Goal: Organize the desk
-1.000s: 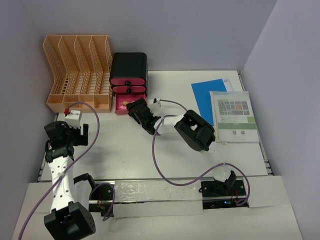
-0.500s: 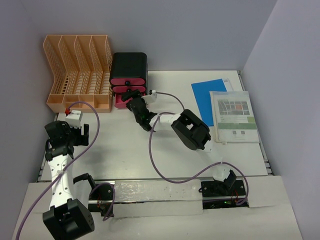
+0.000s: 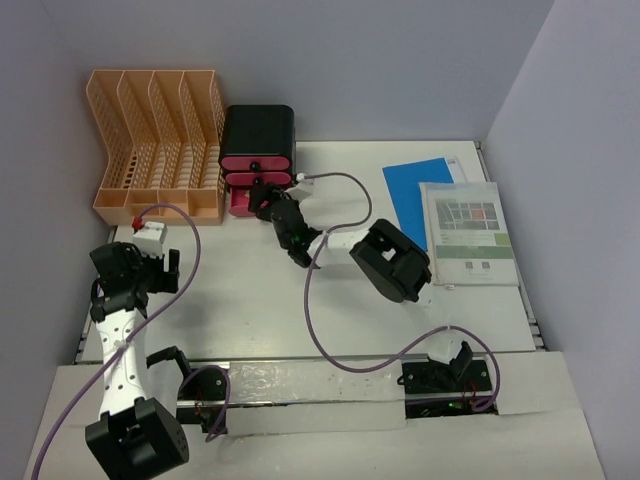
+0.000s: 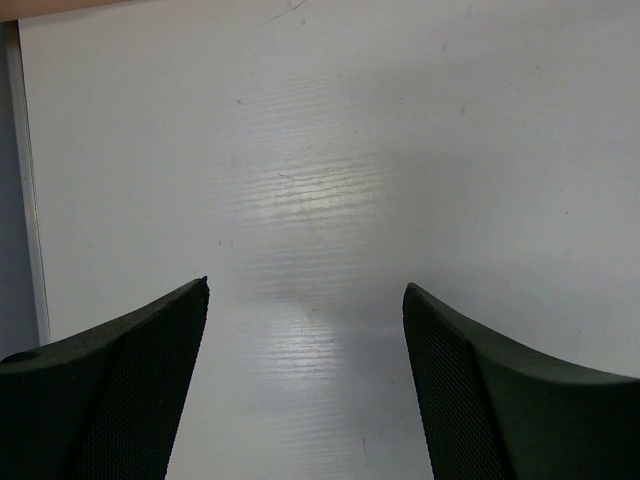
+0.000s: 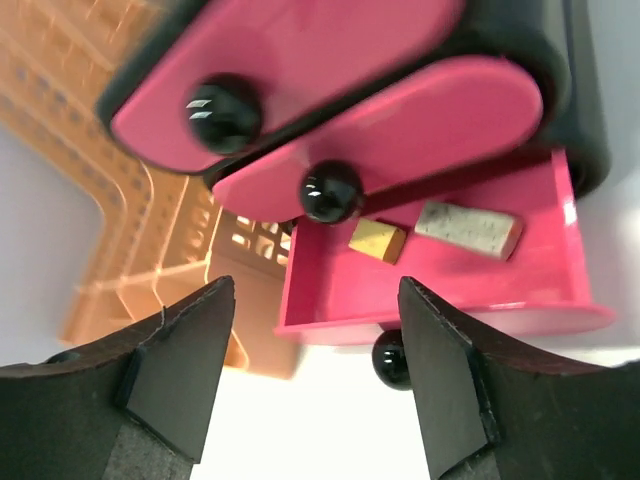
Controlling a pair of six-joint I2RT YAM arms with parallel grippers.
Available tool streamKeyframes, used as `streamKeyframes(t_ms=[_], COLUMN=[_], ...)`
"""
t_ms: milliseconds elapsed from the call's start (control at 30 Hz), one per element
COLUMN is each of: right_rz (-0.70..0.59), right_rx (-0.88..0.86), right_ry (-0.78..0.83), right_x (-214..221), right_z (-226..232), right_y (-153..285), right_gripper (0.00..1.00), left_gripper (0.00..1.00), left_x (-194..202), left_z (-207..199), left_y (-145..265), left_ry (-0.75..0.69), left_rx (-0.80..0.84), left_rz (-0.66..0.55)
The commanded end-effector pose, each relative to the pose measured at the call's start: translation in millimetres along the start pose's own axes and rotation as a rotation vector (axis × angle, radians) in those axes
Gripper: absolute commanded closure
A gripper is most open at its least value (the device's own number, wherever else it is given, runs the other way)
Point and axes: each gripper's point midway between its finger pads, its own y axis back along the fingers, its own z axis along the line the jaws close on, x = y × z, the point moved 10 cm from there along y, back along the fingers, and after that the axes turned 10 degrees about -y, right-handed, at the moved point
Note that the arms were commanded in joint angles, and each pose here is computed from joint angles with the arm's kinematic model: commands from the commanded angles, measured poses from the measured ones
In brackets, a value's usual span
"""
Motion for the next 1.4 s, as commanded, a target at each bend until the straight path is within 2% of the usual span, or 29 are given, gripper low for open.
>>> streamKeyframes(t_ms=[0,67,133,200,300,367,467,633,733,800,900,933,1067,1133,1233,1300,1367], right_rz=[0.065,0.134,0.254,0.391,0.461,0.477,0.475,0.456,0.457,0.451,0.41,0.405,0.334,0.295,0.244,0.214,0.187], right_rx=[-0.059,0.007,0.053,0.176,0.284,0.29,0.256,0.225,0.231,0.236,0.214,0.236,0.272,0.278,0.279,0.304,0.301], right_ry=[0.357,0.441,0.597,0.723,0.782,0.779,0.721,0.655,0.614,0.606,0.594,0.601,0.604,0.594,0.582,0.596,0.591], right_x=[-47.8,-51.2,-48.9,-50.3,-47.2,-48.4,-51.3,-63.4,-73.8,-76.3,-92.2,-94.6,-117.1,-129.9,-148.5,-157.1,-164.9], right_z=[51.3,51.8,48.2,53.0,39.8,34.9,22.6,16.7,12.5,-0.2,4.5,-7.9,-26.8,-34.3,-36.4,-43.5,-40.3], right_y=[24.8,26.3,24.5,21.1,13.4,13.7,17.3,18.9,22.3,31.3,45.3,57.1,94.0,111.0,132.0,144.5,151.4], right_gripper=[0.28,0.27,0.26,0.23,0.25,0.26,0.3,0.33,0.32,0.32,0.31,0.31,0.29,0.29,0.29,0.28,0.28], left_gripper=[0.16,0.16,0.16,0.16,0.14,0.14,0.18,0.18,0.19,0.19,0.18,0.18,0.21,0.23,0.34,0.34,0.34], left_x=[-9.4,-9.8,-10.1,-10.7,-14.7,-19.7,-38.7,-59.4,-76.4,-89.6,-105.8,-112.1,-127.7,-128.0,-126.5,-120.7,-119.7], left_z=[3.4,3.2,3.3,3.4,4.7,5.5,8.0,9.0,-20.4,-55.1,-65.4,-74.4,-94.8,-104.3,-116.0,-125.6,-128.4], left_y=[4.7,4.7,4.5,4.5,2.9,0.5,-3.6,-15.9,-34.7,-46.8,-58.6,-70.2,-102.3,-116.5,-133.1,-148.6,-157.0], left_ry=[-0.019,-0.02,-0.022,-0.025,-0.058,-0.1,-0.157,-0.217,-0.334,-0.449,-0.509,-0.555,-0.717,-0.8,-0.835,-0.815,-0.81], left_rx=[0.003,0.007,0.009,0.011,0.03,0.069,0.164,0.184,0.251,0.336,0.279,0.243,0.038,-0.007,0.07,0.154,0.16], left_rz=[-0.044,-0.047,-0.049,-0.055,-0.082,-0.11,-0.094,-0.087,-0.07,-0.091,-0.158,-0.169,-0.185,-0.187,-0.151,-0.08,-0.061])
